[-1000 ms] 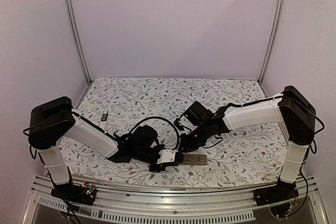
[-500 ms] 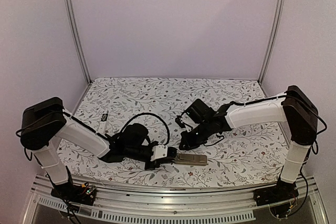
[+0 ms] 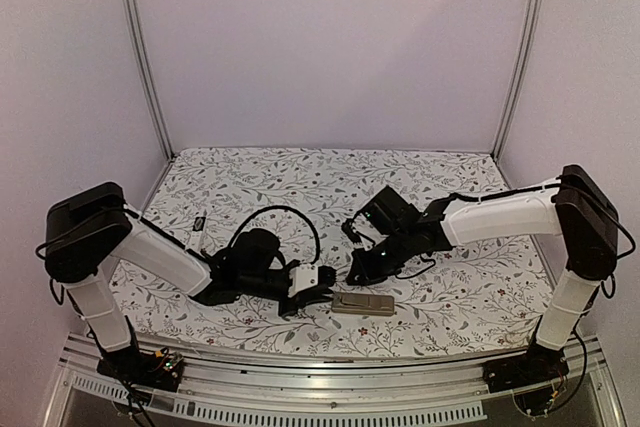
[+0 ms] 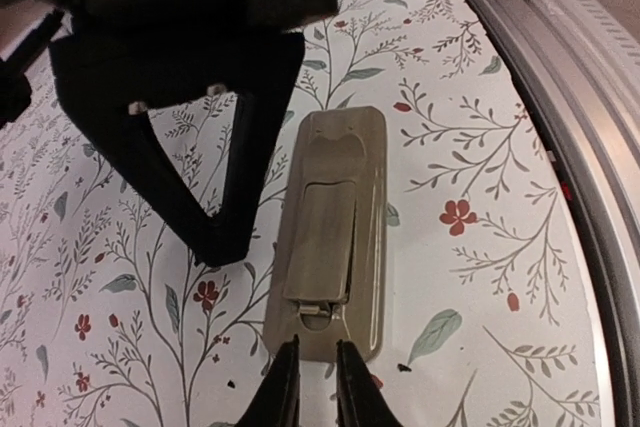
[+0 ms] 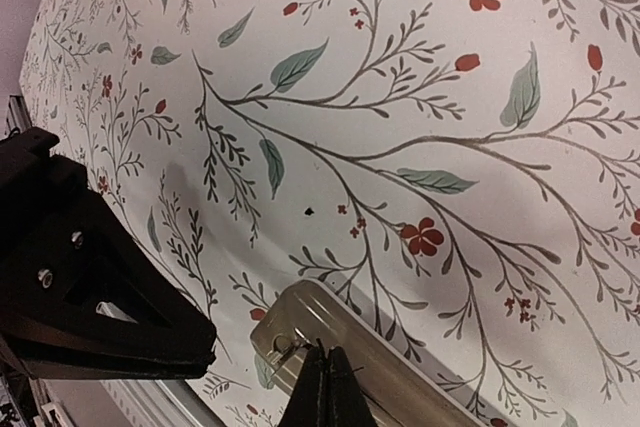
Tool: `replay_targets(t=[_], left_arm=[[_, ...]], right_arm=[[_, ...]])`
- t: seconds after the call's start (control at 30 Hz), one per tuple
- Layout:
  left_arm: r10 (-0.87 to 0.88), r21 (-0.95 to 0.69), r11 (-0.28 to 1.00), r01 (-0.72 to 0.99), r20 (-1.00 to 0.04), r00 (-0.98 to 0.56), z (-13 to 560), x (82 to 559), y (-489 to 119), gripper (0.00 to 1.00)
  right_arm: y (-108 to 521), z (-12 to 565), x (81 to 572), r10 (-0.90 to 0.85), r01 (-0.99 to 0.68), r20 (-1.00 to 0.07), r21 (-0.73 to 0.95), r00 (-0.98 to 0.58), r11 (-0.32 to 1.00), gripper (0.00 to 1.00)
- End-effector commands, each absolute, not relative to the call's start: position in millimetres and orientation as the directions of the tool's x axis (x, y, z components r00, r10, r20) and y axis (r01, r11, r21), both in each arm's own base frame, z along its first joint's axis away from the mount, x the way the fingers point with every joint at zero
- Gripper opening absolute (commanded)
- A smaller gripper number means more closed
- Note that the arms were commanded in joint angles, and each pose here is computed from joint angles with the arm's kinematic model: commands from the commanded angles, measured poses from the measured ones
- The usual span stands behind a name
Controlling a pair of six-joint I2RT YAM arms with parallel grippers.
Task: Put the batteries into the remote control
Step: Load the battery cover onto the remote control without the battery cover.
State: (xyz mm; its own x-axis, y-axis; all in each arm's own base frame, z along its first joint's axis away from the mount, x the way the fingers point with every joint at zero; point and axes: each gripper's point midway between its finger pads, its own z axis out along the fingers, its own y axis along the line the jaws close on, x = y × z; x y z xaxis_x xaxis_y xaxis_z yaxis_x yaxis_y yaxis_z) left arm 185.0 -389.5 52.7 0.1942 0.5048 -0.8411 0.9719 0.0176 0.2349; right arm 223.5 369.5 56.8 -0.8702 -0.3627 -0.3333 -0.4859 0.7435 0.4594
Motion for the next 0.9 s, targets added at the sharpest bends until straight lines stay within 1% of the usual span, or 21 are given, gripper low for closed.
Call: replay_targets(t=[0.0,0.17,0.33,0.47,0.63,0.73,0.8,0.87], left_arm=[[0.505,0.204,0.038,0.978,-0.849,0.158,46.9,195.2,-393.8,0.13],[0.484,0.209,0.033,0.977,-0.859,0.167,51.4,197.1,-397.6,0.13],[0.489,0.179,0.006,0.984,-0.859,0.153,46.3,194.6,-402.4,0.13],[0.487,0.159,-0.008,0.987,-0.862,0.142,44.5,190.4,-402.1,0.17],[0.487,0.147,-0.001,0.989,-0.864,0.129,44.4,191.9,-401.1,0.2],[0.476,0.113,0.006,0.994,-0.874,0.096,44.8,194.3,-402.5,0.22],[0.467,0.058,0.011,0.998,-0.883,0.046,44.9,196.6,-402.0,0.24],[0.457,0.011,0.008,1.0,-0.89,0.006,45.6,198.9,-400.0,0.26]], right_arm=[[372.5,72.9,212.7,-0.318,-0.46,-0.342,0.523,-0.885,0.717,0.0],[374.0,60.6,201.9,-0.313,-0.435,-0.305,0.551,-0.899,0.712,0.0],[373.3,59.5,202.8,-0.307,-0.43,-0.307,0.547,-0.901,0.718,0.0],[367.2,58.9,202.6,-0.305,-0.426,-0.304,0.528,-0.903,0.734,0.0],[360.8,67.6,206.7,-0.295,-0.431,-0.329,0.506,-0.897,0.747,0.0],[354.5,70.7,209.5,-0.283,-0.427,-0.342,0.491,-0.896,0.759,0.0],[348.5,70.6,211.1,-0.274,-0.419,-0.344,0.481,-0.898,0.77,0.0],[341.0,71.8,212.9,-0.261,-0.411,-0.353,0.469,-0.899,0.781,0.04]])
